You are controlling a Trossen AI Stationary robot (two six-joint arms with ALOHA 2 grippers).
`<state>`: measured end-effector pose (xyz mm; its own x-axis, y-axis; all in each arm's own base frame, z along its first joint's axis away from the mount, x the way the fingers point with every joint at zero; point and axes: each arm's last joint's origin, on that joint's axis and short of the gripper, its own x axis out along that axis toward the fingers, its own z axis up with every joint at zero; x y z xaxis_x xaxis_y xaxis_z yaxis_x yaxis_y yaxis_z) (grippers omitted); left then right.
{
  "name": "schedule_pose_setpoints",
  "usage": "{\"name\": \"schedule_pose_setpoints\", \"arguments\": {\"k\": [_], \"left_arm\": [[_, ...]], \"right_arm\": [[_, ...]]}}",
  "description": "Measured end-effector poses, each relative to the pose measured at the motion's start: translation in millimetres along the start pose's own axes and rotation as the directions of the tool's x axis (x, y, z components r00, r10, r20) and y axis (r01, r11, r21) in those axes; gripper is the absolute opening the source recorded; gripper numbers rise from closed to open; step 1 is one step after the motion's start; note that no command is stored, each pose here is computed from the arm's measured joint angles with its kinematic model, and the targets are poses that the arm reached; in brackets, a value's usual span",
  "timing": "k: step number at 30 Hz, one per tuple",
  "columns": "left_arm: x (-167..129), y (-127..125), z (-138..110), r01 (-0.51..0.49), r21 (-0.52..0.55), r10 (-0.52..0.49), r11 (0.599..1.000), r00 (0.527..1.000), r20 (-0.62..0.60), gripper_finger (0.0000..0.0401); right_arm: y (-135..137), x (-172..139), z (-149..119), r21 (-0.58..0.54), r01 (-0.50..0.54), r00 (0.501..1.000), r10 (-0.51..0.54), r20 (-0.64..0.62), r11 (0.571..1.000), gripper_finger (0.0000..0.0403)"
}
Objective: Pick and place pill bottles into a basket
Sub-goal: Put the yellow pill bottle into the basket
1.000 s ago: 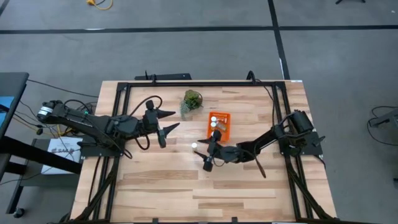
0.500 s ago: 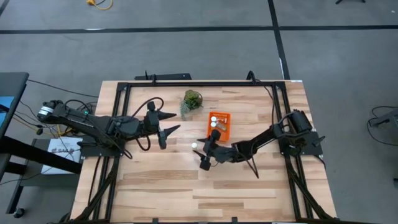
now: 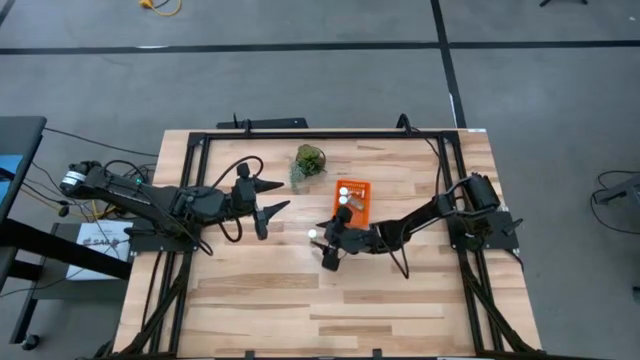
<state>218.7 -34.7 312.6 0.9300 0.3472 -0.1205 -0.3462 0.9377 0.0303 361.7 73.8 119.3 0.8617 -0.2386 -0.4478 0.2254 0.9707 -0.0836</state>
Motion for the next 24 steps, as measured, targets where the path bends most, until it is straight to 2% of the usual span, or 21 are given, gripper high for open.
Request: {"name": "schedule_pose_setpoints", "arguments": {"k": [12, 24], "left_arm": [[0.0, 0.0, 0.0, 0.000, 0.001, 0.000, 1.000, 1.000, 0.000, 0.0222], [0.0, 0.0, 0.0, 0.000, 0.001, 0.000, 1.000, 1.000, 0.000, 0.0222]], "right_arm": [[-9.5, 4.8, 0.6, -0.012, -0.034, 0.999, 0.034, -0.018, 0.999, 0.0251], [-14.6, 7.8, 1.2, -0.018, -0.111, 0.993, 0.110, -0.031, 0.994, 0.0250]]}}
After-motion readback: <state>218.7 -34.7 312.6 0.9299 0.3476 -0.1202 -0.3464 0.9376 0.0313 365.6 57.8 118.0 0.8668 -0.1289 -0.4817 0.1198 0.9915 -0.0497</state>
